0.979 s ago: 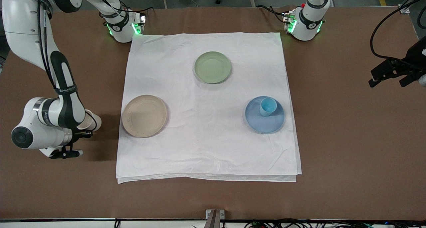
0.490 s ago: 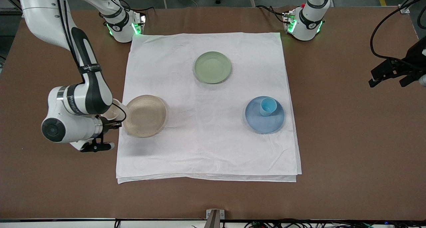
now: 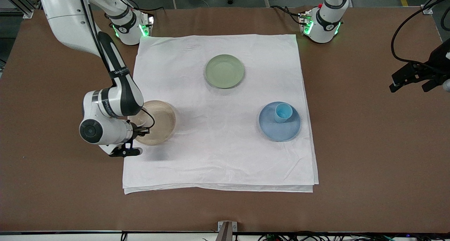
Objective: Place blue cup in blue plate and white mug in gray plate
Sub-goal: 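Carry the white mug over the beige plate and lower it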
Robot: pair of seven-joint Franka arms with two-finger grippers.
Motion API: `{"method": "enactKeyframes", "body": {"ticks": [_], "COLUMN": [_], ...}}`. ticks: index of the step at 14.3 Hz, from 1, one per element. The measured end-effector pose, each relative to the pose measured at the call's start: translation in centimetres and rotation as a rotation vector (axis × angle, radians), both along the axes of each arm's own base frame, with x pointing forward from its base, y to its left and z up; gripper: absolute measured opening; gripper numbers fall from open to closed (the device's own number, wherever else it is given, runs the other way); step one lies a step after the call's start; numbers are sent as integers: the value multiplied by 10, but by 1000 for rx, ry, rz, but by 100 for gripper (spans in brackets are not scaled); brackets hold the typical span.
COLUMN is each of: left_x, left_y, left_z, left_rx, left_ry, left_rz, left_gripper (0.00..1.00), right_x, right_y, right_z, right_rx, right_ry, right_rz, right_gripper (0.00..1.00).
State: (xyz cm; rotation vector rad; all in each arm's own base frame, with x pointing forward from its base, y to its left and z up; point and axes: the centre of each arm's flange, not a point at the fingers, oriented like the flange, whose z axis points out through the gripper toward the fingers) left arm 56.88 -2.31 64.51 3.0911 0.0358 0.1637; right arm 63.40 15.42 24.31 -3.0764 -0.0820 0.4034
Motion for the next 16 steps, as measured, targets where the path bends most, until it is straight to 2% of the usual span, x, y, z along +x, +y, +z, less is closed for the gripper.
{"method": "enactKeyframes", "body": {"ticks": [9, 11, 14, 16], "left_x": [1, 1, 1, 1], "left_y": [0, 0, 0, 0], "left_z": [-1, -1, -2, -2], "left_rx": [0, 0, 0, 0], "left_ry": [3, 3, 3, 3], "left_rz": [0, 0, 0, 0], "left_gripper": [100, 100, 100, 100], "right_x": [-5, -2, 8, 14], "right_y": [15, 15, 14, 11], "right_z": [-36, -31, -7, 27], "right_rx": [-13, -20, -23, -16], "right_ry": [12, 3, -33, -57], "right_rz": [17, -16, -60, -75], "right_gripper": [8, 22, 51, 71]}}
